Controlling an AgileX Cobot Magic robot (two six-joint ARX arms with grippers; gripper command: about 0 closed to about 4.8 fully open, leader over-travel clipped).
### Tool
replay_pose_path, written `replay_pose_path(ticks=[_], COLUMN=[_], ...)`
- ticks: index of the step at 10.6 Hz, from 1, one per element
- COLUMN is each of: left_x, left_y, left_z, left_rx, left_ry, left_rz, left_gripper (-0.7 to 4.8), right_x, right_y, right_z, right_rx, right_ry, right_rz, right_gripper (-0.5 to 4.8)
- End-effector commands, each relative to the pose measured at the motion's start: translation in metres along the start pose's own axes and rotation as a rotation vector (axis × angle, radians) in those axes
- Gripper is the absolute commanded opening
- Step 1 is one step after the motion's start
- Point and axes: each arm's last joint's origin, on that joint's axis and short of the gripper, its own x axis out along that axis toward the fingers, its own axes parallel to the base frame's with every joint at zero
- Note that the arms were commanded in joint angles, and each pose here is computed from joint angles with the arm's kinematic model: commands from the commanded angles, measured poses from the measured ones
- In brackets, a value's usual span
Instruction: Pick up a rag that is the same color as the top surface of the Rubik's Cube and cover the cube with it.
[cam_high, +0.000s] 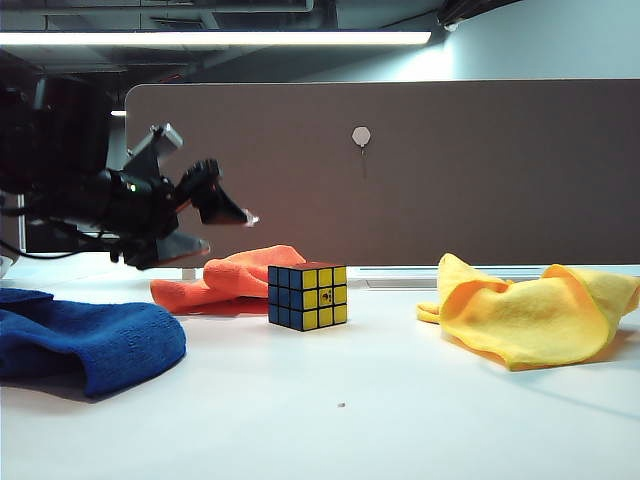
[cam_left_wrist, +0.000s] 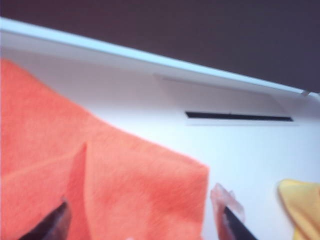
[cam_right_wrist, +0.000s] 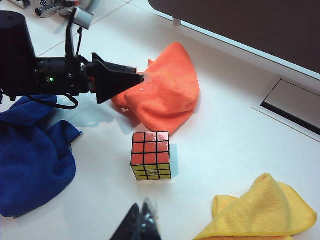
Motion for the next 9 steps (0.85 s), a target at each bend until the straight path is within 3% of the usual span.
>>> replay_pose_path(ticks=[1, 2, 4, 5, 7, 9], left_x=[0.018, 0.027, 0.029, 0.029, 0.029, 0.029], left_y=[0.011, 0.013, 0.013, 0.014, 0.014, 0.011], left_z=[-0.009, -0.004, -0.002, -0.005, -0.006, -0.003], left_rx=[-0.01, -0.048, -0.052, -0.065, -0.069, -0.054], left_ry=[0.018, 0.002, 0.007, 0.039, 0.056, 0.049], left_rz=[0.006, -0.004, 0.002, 0.01, -0.008, -0.086], left_gripper=[3.77, 3.38, 1.22, 1.11, -0.06, -0.06], right_x=[-0.002, -0.002, -0.002, -0.002, -0.002, -0.002], right_y=[0.001, 0.001, 0.001, 0.001, 0.001, 0.001], right_z=[0.002, 0.0, -0.001, -0.001, -0.001, -0.001], right_rx=[-0.004, 0.001, 0.003, 0.003, 0.003, 0.003], right_ry=[-0.015, 0.006, 0.016, 0.016, 0.016, 0.016], right_rz=[0.001, 0.001, 0.002, 0.002, 0.002, 0.002], right_gripper=[-0.01, -0.01, -0.01, -0.01, -0.01, -0.01])
